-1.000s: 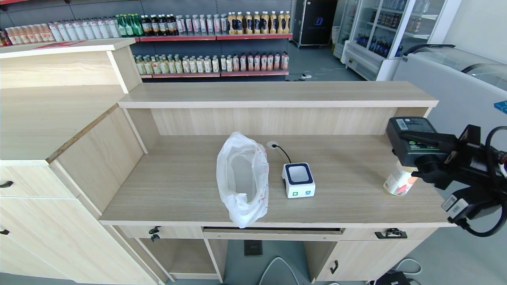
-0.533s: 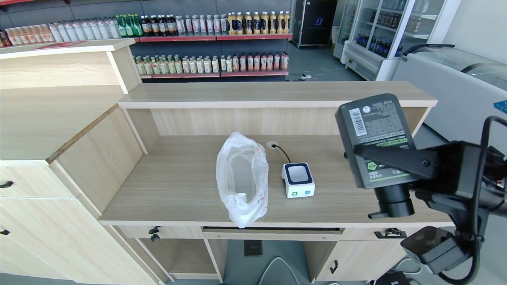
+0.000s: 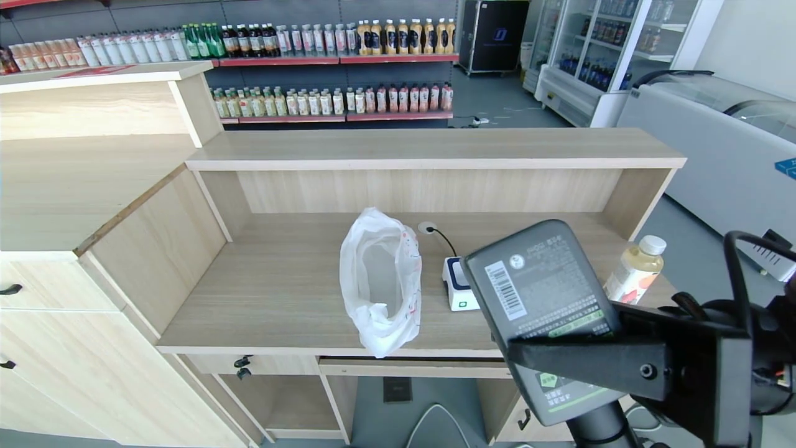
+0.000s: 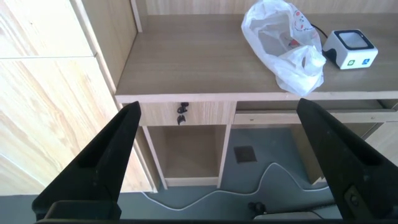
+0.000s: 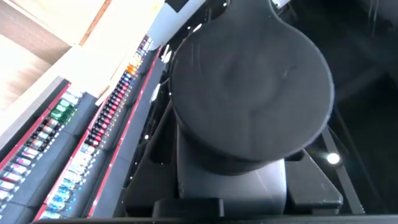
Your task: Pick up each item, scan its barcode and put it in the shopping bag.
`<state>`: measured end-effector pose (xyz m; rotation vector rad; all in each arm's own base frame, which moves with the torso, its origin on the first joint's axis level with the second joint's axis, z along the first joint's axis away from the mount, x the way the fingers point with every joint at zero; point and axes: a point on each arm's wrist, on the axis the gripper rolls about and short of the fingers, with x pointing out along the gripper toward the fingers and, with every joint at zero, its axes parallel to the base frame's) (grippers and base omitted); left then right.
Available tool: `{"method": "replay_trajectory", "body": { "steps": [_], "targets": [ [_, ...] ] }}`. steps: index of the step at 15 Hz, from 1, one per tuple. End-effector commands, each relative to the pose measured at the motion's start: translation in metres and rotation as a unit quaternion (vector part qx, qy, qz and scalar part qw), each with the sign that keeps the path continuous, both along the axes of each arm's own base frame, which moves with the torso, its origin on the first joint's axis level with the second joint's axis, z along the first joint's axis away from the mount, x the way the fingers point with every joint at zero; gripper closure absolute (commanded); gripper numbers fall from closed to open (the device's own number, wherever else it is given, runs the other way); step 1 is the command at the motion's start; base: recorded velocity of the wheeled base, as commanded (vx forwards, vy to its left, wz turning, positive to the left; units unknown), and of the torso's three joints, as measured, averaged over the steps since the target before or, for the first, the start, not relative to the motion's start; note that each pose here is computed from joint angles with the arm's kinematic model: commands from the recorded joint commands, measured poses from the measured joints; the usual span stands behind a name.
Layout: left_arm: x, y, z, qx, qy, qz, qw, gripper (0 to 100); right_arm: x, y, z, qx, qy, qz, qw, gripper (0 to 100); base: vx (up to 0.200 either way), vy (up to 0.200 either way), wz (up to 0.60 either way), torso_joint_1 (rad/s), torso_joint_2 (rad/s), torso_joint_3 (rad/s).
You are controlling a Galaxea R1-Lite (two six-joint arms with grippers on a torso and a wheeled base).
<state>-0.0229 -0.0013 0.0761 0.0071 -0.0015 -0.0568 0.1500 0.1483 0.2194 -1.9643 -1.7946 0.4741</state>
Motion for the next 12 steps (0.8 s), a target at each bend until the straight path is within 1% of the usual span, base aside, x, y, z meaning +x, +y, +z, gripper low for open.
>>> {"method": "replay_trajectory", "body": {
  "steps": [1,4,12],
  "targets": [
    [0.0000,0.0000,0.0000,0.000,0.000,0.000,1.0000,0,0.0009,0.0018,-0.0004,0.000,0.003,-0.002,1.000,100,0.000,0.000,0.00,0.000,0.00,0.000],
    [0.0000,0.0000,0.0000,0.000,0.000,0.000,1.0000,0,0.0034,0.0039,-0.0022,-0.001,0.014,-0.003,1.000,100,0.000,0.000,0.00,0.000,0.00,0.000],
    [0.0000,0.0000,0.0000,0.000,0.000,0.000,1.0000,0,0.0045,0.0066,-0.0080,-0.011,0.022,-0.001,1.000,100,0.000,0.000,0.00,0.000,0.00,0.000]
  ]
}}
